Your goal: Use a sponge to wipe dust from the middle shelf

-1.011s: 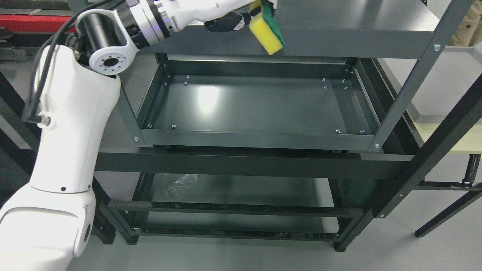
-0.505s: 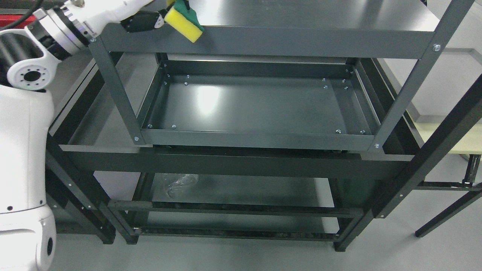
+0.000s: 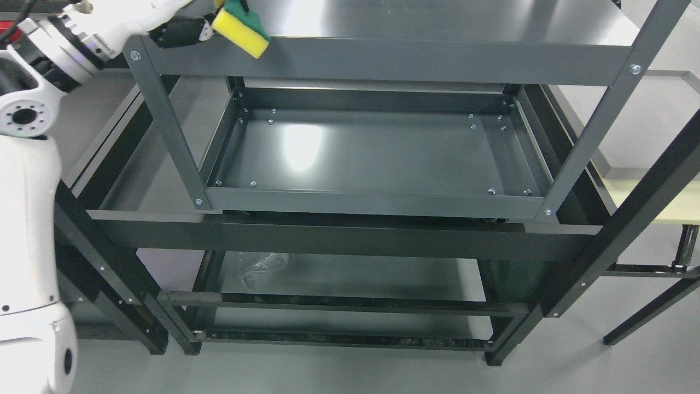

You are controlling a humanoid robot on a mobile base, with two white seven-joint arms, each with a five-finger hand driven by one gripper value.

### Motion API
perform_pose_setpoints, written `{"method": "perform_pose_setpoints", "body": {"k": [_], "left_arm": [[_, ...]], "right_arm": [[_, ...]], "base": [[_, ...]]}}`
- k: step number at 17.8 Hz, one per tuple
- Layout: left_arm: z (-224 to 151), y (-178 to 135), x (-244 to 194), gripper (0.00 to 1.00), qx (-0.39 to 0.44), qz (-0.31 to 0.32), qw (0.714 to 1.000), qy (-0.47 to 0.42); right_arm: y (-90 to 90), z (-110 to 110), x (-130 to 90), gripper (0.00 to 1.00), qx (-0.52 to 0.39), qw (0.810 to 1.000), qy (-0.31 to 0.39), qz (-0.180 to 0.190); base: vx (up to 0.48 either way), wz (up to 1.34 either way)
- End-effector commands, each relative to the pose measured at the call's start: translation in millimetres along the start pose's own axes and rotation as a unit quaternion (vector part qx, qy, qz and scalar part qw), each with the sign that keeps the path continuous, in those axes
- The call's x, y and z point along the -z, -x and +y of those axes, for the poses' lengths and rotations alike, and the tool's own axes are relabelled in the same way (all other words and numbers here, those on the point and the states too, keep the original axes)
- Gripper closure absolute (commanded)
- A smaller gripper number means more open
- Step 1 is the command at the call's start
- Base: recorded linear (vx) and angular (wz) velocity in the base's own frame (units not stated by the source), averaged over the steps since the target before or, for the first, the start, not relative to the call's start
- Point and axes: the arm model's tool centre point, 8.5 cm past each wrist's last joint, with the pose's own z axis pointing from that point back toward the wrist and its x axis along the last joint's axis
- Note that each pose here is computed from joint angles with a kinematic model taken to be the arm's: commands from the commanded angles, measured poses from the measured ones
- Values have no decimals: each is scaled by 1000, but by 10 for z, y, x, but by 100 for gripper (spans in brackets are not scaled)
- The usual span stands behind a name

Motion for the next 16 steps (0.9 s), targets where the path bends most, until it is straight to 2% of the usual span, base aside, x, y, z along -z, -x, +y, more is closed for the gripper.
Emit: {"method": "perform_pose_setpoints", "body": {"k": [1, 4, 7, 10, 16], "left_arm": [[-154, -631, 1028, 100, -39, -67, 997, 5], [80, -754, 1444, 100, -22, -93, 995, 23], [123, -980, 1735, 100, 7, -134, 989, 65], [23, -1422, 1975, 100, 3, -192, 977, 90], [-320, -2020, 2166, 100, 12, -217, 969, 120]], "right_arm": [[-18, -101, 7, 0, -2, 1000, 8, 25], [-18, -101, 7, 0, -2, 1000, 8, 25], [-18, -101, 7, 0, -2, 1000, 8, 25], [-18, -101, 7, 0, -2, 1000, 8, 25], [-18, -101, 7, 0, -2, 1000, 8, 25]], "base": [[0, 0], [0, 0], [0, 0], [0, 0], [0, 0]]}}
